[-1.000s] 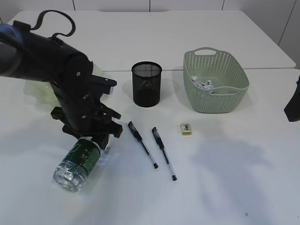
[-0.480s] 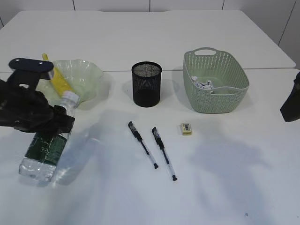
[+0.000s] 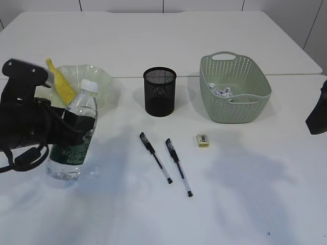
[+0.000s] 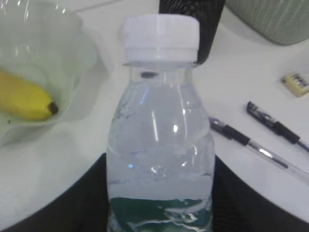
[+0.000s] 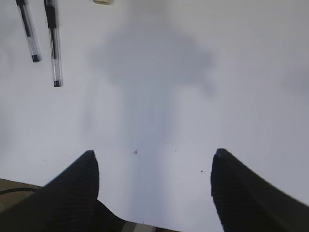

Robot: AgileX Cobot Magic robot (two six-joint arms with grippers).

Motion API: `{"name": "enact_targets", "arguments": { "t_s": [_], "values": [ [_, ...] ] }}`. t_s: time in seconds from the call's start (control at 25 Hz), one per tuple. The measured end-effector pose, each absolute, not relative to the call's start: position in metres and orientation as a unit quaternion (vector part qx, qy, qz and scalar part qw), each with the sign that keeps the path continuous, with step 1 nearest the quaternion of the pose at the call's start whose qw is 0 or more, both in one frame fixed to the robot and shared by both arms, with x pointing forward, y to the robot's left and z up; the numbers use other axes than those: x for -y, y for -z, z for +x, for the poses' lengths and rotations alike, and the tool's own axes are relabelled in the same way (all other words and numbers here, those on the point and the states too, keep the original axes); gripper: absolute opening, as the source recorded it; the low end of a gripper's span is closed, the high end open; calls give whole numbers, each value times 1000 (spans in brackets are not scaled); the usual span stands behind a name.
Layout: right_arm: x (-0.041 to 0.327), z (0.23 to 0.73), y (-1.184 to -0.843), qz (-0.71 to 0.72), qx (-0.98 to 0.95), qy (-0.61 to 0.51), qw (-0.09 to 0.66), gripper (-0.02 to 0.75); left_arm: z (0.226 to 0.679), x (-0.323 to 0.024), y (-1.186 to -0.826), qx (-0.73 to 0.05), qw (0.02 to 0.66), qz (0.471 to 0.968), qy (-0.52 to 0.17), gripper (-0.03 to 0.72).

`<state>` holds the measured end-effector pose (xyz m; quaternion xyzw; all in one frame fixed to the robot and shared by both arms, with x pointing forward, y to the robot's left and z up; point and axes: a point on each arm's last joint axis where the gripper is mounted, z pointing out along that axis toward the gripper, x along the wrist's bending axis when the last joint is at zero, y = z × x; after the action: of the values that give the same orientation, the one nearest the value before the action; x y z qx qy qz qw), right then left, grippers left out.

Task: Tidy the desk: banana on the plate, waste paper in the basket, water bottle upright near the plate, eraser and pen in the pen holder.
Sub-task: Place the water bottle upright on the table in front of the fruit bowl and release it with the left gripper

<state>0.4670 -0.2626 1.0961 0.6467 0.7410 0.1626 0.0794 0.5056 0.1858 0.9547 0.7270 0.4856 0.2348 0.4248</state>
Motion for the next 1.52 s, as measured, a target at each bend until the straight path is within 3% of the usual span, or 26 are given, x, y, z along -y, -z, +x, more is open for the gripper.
{"name": "enact_targets", "arguments": {
  "t_s": [0.24, 0.6, 0.84, 1.52],
  "values": [
    [263, 467, -1096, 647, -741, -163, 79, 536, 511, -174, -955, -424, 511, 703, -253, 368],
    [263, 467, -1096, 647, -741, -163, 79, 536, 525, -161, -911, -386, 587, 668, -247, 373],
    [263, 467, -1096, 647, -741, -163, 79, 536, 528, -162, -891, -388, 578, 669, -261, 368],
    [262, 467, -1096, 647, -741, -163, 78, 536, 559, -174, -866, -411, 606, 610, -304, 368]
  ]
}}
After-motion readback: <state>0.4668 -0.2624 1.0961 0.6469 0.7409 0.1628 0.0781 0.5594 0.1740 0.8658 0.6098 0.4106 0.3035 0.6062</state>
